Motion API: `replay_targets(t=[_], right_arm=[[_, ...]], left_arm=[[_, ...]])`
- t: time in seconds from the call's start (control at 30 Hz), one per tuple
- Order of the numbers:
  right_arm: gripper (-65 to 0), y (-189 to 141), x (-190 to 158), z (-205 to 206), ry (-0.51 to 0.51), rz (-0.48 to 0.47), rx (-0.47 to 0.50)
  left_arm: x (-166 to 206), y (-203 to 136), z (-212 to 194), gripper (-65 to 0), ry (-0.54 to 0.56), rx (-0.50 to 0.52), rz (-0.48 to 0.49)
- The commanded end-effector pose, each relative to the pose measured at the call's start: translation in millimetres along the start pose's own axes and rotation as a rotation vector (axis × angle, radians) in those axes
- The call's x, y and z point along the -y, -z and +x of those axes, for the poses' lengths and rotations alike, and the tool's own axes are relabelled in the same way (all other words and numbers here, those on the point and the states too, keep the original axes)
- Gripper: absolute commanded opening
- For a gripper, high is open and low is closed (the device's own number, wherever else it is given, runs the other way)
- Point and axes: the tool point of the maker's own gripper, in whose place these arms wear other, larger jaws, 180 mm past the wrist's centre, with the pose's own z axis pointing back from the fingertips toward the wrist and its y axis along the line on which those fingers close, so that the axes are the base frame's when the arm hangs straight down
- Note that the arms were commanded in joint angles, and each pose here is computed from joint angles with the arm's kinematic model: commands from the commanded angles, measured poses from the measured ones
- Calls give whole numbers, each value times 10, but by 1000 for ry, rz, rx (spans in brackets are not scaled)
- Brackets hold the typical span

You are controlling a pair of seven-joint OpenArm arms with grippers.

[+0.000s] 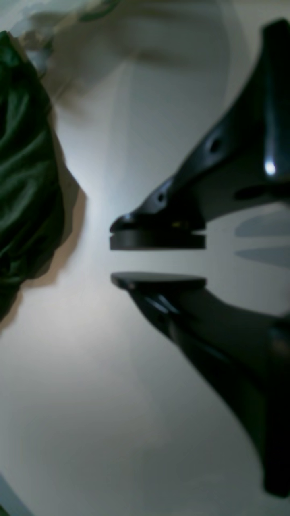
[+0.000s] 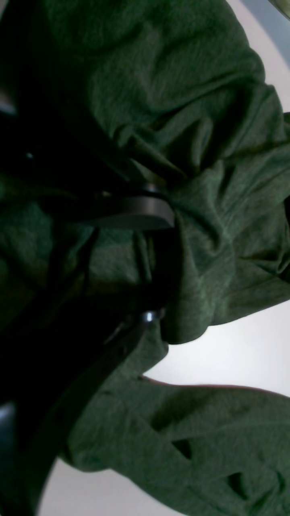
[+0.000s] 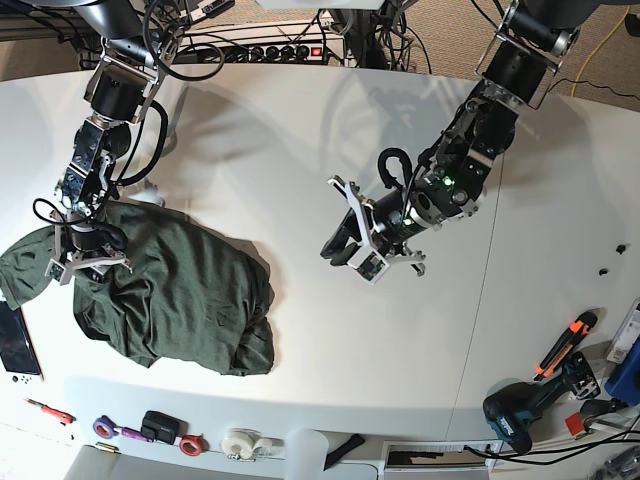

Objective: Layout the t-shirt on the table in an organized manner, then fold the t-shirt properly
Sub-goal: 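Lift the grasped shirt with the right gripper and shake it open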

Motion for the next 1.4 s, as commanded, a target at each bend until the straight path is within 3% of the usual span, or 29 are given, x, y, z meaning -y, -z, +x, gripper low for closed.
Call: replay_targets(t=[0.0, 0.13, 0.4, 0.57, 0.73, 1.03, 1.27, 1.33, 1.37], right_arm=[[-400, 4, 2, 291, 3, 6, 79], [-367, 4, -2, 303, 3, 7, 84], [-364, -34, 7, 541, -56, -13, 224], [-200, -28, -15, 550, -25, -2, 221], [-197, -30, 66, 611, 44, -87, 253], [-197, 15, -127, 551, 79, -62, 219], [-198, 131, -82, 218, 85, -74, 165], [-218, 130, -88, 238, 81, -69, 186], [-260, 128, -114, 264, 72, -55, 198]], left_arm=[[-29, -6, 196, -540, 15, 58, 0], [-29, -6, 196, -540, 15, 58, 0], [-29, -6, 196, -540, 15, 58, 0], [-27, -6, 198, -540, 15, 59, -1], [-27, -6, 197, -540, 15, 58, -1], [-27, -6, 194, -540, 15, 57, -1], [-27, -6, 197, -540, 15, 58, -1], [-26, -6, 196, -540, 14, 58, -1], [-27, -6, 196, -540, 14, 58, -1]])
